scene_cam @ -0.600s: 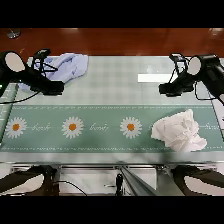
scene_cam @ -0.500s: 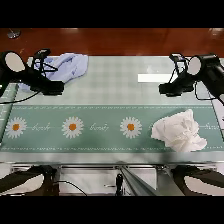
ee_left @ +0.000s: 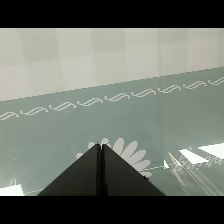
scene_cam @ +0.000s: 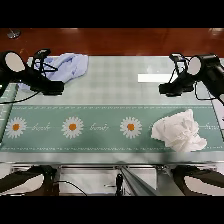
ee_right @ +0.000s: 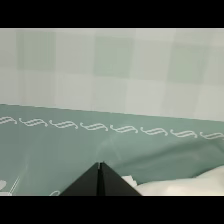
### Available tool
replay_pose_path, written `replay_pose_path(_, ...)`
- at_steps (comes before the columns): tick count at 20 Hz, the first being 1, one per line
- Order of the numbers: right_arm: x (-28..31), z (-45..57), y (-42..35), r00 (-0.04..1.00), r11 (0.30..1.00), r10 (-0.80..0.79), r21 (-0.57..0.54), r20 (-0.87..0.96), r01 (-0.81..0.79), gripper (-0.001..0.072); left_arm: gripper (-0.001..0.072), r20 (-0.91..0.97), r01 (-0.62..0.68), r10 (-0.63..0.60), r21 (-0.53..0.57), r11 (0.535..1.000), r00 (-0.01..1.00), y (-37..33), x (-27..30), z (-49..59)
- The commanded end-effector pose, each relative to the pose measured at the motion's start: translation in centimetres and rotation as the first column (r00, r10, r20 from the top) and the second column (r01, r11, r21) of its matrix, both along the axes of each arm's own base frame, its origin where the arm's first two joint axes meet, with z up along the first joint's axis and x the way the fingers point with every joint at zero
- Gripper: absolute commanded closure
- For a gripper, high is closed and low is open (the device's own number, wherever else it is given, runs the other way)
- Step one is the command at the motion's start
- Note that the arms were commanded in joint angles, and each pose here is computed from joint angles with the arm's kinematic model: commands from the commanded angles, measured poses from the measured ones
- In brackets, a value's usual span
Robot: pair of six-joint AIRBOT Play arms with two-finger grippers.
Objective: Fold the shirts.
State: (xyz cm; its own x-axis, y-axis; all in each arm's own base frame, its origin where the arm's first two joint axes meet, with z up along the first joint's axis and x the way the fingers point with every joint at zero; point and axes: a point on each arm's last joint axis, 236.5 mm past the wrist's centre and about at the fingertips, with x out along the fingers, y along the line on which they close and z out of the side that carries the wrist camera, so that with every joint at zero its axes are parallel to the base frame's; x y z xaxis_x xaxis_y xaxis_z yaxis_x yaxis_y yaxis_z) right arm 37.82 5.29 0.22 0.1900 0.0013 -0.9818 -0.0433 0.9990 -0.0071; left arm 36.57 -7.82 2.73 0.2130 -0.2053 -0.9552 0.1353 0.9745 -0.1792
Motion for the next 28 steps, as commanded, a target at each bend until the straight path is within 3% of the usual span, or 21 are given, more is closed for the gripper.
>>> replay_pose_path(1, 0.2, 0.0, 0.1, 1.000, 1.000, -0.002, 0.003, 0.008, 0.002, 0.0687, 0.0678, 0.023, -0.005, 0.005, -0.002, 1.000, 1.000, 0.0, 0.6, 0.1)
replay_pose_path(7, 7.7, 3.0, 1.3, 0.938, 0.998, -0.001, 0.053, 0.346, -0.019, 0.0687, 0.0679, 0.195, -0.038, 0.041, -0.020, 0.999, 0.980, -0.1, 4.6, 1.4)
replay_pose_path(10, 9.4, 4.6, 3.0, 0.903, 0.982, -0.116, 0.184, 0.414, 0.042, 0.0685, 0.0661, 0.228, -0.044, 0.048, -0.025, 0.999, 0.973, -0.1, 5.4, 1.8)
replay_pose_path(11, 9.9, 5.0, 3.5, 0.892, 0.972, -0.153, 0.227, 0.426, 0.058, 0.0683, 0.0503, 0.220, -0.042, 0.047, -0.024, 0.999, 0.974, -0.1, 5.2, 1.9)
replay_pose_path(12, 10.1, 5.2, 3.5, 0.885, 0.967, -0.172, 0.244, 0.433, 0.069, 0.0598, 0.0146, 0.188, -0.036, 0.039, -0.020, 0.999, 0.981, -0.1, 4.5, 1.7)
replay_pose_path(13, 9.8, 5.4, 3.5, 0.887, 0.965, -0.184, 0.250, 0.424, 0.080, 0.0277, 0.0002, 0.148, -0.034, 0.036, -0.015, 0.999, 0.988, 0.0, 3.6, 1.5)
replay_pose_path(14, 9.5, 5.6, 3.1, 0.889, 0.971, -0.167, 0.226, 0.426, 0.074, 0.0086, 0.0002, 0.122, -0.033, 0.032, 0.003, 0.999, 0.992, 0.6, 3.1, 1.5)
replay_pose_path(18, 4.4, 7.1, -2.0, 0.945, 0.993, -0.113, 0.066, 0.307, 0.097, 0.0082, 0.0002, 0.028, -0.032, 0.031, 0.042, 0.999, 0.999, 2.3, 0.2, 2.2)
replay_pose_path(21, -1.8, 9.5, -7.6, 0.958, 0.983, -0.134, -0.089, 0.255, 0.162, 0.0082, 0.0002, 0.108, 0.020, -0.017, -0.024, 1.000, 0.994, 0.7, -1.7, 4.1)
replay_pose_path(24, -9.7, 10.9, -10.0, 0.929, 0.950, -0.282, -0.070, 0.239, 0.306, 0.0082, 0.0002, 0.151, 0.102, -0.071, -0.215, 0.971, 0.986, -3.7, -6.3, 5.7)
replay_pose_path(28, -16.1, 7.3, -11.3, 0.871, 0.889, -0.436, -0.043, 0.225, 0.456, 0.0082, 0.0002, 0.160, 0.117, -0.078, -0.250, 0.961, 0.984, -5.4, -9.4, 3.0)
